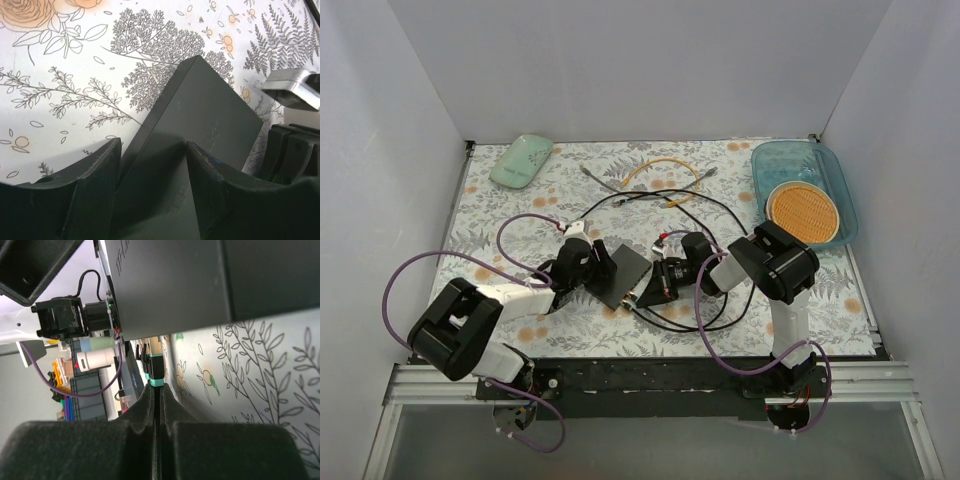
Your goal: Insert the plug into the switch port
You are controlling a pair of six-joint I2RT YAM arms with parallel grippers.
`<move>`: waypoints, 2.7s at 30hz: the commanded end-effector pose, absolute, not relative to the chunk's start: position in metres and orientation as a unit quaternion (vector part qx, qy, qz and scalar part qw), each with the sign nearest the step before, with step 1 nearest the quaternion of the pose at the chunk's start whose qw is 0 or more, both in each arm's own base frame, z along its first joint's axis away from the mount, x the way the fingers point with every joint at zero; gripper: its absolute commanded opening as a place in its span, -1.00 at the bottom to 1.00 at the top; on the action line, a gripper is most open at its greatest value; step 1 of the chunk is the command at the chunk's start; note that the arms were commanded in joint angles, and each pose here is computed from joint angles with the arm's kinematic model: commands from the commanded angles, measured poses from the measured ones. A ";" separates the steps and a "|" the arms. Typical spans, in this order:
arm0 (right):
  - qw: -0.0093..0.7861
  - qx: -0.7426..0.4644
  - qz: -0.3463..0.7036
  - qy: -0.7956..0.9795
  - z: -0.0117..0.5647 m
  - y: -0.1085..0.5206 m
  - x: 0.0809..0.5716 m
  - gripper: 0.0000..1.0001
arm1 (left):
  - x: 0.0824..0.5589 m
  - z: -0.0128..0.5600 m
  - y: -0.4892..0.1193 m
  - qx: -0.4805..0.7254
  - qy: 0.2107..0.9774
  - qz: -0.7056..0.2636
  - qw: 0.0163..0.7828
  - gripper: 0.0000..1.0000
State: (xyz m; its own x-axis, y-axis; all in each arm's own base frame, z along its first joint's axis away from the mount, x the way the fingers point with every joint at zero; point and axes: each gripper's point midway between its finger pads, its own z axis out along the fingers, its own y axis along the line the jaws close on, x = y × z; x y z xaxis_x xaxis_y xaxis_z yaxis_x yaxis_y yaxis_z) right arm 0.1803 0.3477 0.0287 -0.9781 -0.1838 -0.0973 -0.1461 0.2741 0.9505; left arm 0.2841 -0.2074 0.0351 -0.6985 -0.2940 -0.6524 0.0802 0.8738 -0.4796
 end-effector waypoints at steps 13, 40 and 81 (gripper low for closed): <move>-0.242 0.115 -0.511 -0.817 0.044 0.378 0.263 -0.64 | 0.200 0.048 -0.267 -0.011 0.927 -0.308 0.215 0.67; -0.415 0.099 -0.251 -0.869 0.116 0.250 0.287 0.95 | 0.355 0.150 -0.205 -0.059 0.886 -0.222 0.402 0.96; -0.407 0.031 -0.189 -0.893 0.109 0.135 0.296 0.93 | 0.592 0.120 -0.249 0.061 0.891 -0.101 0.438 0.57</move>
State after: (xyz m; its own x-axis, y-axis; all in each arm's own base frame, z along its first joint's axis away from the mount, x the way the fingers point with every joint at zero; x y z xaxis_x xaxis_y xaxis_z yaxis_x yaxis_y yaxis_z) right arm 0.2977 0.1365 0.1090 -0.6685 0.1112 -0.7353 -0.1942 0.9283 0.3170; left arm 0.5828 -0.2575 0.1258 -0.5862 -0.0280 -0.8097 0.2056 0.9615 -0.1821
